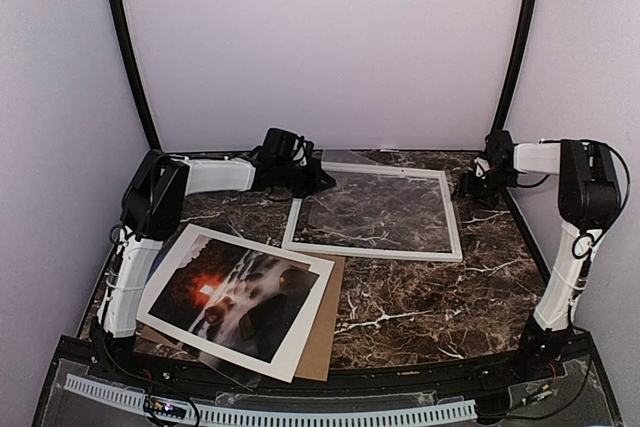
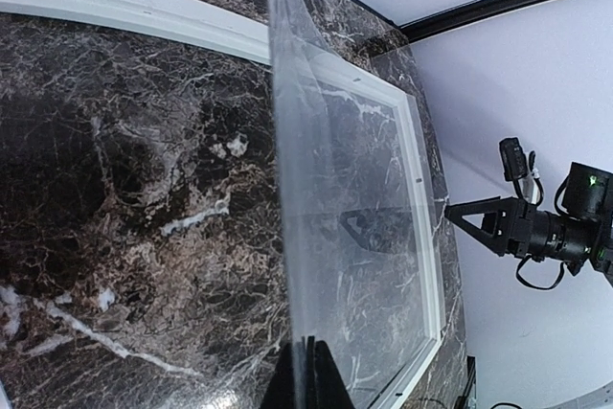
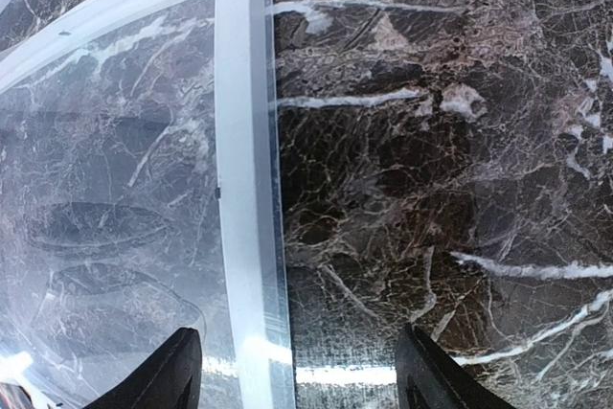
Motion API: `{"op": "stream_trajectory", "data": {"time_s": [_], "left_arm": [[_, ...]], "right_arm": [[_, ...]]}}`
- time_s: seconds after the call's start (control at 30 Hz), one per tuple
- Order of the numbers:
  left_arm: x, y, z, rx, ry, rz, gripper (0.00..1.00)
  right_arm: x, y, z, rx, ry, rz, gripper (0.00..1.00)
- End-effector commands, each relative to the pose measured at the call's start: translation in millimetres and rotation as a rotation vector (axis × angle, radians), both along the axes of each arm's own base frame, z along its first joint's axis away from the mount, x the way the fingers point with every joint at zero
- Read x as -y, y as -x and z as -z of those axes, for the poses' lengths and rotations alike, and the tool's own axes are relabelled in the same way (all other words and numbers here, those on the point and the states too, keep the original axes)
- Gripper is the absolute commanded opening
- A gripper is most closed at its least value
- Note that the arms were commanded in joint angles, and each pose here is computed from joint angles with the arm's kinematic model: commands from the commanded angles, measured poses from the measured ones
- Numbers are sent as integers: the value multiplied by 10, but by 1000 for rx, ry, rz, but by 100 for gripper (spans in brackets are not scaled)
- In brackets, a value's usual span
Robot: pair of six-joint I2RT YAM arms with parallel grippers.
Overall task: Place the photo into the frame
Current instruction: Place the glass panel in the frame body.
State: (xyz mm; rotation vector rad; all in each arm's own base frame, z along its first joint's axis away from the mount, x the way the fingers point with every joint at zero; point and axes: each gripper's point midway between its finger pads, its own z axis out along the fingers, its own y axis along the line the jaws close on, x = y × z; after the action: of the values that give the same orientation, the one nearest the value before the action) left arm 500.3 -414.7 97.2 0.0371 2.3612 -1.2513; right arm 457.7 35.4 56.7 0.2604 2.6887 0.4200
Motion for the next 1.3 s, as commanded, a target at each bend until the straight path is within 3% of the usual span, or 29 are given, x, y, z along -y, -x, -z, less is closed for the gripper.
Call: {"op": "stream_trajectory", "data": {"time_s": [0.0,1.27], "left_arm": [[9,-22,-166,26,1,21,0],[-48,-4,-54,8,-49,69,0]], "right_arm": [[-30,-12,41,-3,1,-16,70],[-39,-15,105,-24,-3,-22,73]]}}
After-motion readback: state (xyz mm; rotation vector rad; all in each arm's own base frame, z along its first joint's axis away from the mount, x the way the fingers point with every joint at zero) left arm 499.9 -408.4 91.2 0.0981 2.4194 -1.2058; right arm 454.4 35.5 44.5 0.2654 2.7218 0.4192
